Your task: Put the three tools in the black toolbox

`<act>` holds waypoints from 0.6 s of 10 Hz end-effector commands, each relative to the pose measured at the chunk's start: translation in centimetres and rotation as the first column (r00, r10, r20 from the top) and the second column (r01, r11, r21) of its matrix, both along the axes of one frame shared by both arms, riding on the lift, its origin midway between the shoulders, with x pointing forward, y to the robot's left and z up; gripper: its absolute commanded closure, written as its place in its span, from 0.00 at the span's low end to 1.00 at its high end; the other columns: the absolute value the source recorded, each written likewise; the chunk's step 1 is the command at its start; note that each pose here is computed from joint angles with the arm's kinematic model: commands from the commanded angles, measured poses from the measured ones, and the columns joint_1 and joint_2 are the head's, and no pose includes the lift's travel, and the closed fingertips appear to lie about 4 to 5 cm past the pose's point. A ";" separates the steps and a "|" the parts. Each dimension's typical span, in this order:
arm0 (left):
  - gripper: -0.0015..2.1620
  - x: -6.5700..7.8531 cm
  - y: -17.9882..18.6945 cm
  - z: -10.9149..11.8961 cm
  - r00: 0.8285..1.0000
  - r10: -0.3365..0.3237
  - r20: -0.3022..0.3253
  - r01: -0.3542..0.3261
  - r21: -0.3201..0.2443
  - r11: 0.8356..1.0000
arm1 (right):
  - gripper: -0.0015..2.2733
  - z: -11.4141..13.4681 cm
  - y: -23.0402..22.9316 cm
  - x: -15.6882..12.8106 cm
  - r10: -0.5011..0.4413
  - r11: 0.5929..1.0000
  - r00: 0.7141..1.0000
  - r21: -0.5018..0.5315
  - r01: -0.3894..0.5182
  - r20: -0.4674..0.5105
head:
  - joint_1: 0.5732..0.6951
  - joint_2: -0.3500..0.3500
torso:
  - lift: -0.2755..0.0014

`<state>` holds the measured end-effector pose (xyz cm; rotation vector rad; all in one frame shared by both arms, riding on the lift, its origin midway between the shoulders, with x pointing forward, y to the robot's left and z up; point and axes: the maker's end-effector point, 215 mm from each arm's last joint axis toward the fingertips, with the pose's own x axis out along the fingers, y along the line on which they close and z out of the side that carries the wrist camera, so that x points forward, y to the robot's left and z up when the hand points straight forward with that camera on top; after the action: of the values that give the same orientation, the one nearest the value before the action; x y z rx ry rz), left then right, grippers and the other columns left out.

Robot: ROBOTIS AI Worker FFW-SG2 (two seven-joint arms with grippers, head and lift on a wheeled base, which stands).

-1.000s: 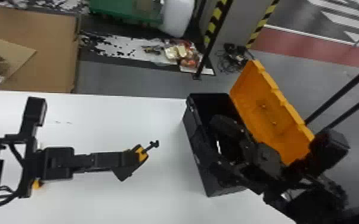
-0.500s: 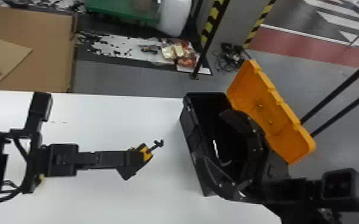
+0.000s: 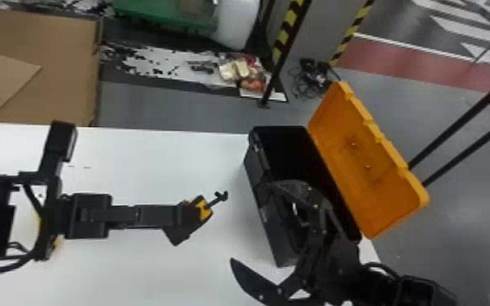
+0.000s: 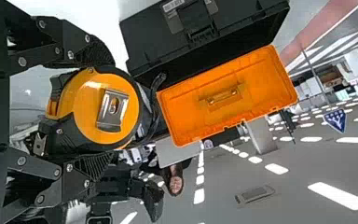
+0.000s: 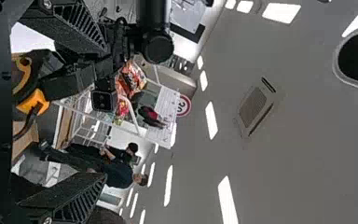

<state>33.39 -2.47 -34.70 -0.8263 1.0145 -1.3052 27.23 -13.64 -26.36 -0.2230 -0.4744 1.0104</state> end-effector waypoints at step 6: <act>0.86 -2.2 -0.6 -1.7 0.997 -0.077 -0.014 0.077 0.060 0.995 | 0.02 -5.3 3.2 -0.1 0.095 0.977 0.995 -0.193 -0.089 0.023 | 1.00 0.11 | 0.80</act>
<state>31.54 -3.40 -36.00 -0.7622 1.0795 -1.3344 27.11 -10.23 -31.23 -0.3830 -0.4294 1.1349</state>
